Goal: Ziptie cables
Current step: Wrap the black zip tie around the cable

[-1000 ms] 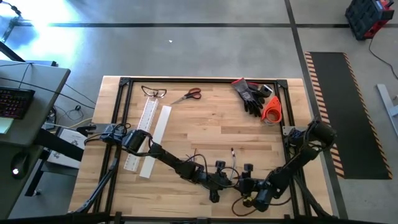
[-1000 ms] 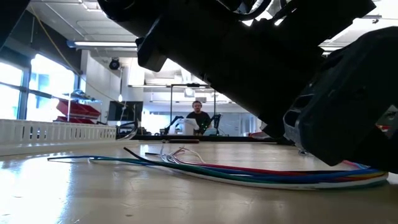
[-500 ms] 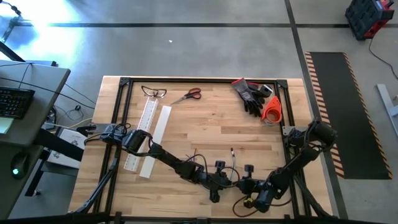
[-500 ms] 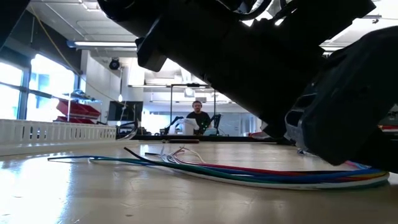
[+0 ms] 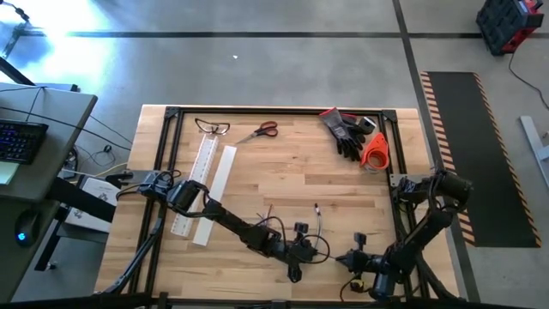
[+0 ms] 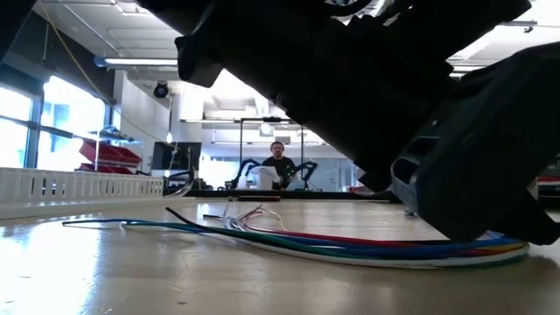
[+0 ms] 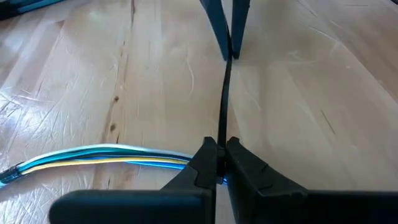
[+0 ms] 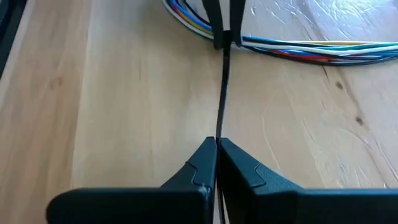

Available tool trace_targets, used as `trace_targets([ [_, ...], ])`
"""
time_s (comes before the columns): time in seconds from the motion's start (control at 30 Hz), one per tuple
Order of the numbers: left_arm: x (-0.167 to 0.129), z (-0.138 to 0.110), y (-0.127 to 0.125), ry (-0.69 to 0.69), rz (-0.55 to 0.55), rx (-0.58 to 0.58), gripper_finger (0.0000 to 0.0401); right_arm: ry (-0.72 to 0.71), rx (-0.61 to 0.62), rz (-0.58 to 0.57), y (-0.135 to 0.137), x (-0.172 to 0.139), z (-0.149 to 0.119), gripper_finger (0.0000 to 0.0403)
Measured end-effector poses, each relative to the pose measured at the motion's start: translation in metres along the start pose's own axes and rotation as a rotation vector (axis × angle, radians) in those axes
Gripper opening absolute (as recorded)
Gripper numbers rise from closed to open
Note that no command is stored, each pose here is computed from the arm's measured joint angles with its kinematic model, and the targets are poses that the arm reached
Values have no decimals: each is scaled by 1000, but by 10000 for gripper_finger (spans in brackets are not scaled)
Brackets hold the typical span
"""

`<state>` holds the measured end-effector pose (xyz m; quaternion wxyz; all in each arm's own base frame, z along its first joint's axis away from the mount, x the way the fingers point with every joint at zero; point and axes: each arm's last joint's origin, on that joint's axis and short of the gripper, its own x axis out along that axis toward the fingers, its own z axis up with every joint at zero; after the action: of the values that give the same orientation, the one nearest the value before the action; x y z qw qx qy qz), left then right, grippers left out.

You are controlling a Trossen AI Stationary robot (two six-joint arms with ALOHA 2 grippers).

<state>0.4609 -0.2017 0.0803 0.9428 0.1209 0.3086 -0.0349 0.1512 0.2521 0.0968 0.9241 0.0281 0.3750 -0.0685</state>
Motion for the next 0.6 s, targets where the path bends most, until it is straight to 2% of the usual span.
trace_targets([
  [0.13,-1,3,0,-27,12,-5,12,21,-2,-9,-2,2,1,1],
  [0.23,0,3,0,-30,9,-7,38,52,-1,-2,-4,-1,4,17],
  [0.43,-2,6,2,-35,25,3,108,59,13,12,-10,-14,17,110],
  [0.6,-14,15,5,-15,29,27,150,30,-24,17,-12,-15,26,177],
])
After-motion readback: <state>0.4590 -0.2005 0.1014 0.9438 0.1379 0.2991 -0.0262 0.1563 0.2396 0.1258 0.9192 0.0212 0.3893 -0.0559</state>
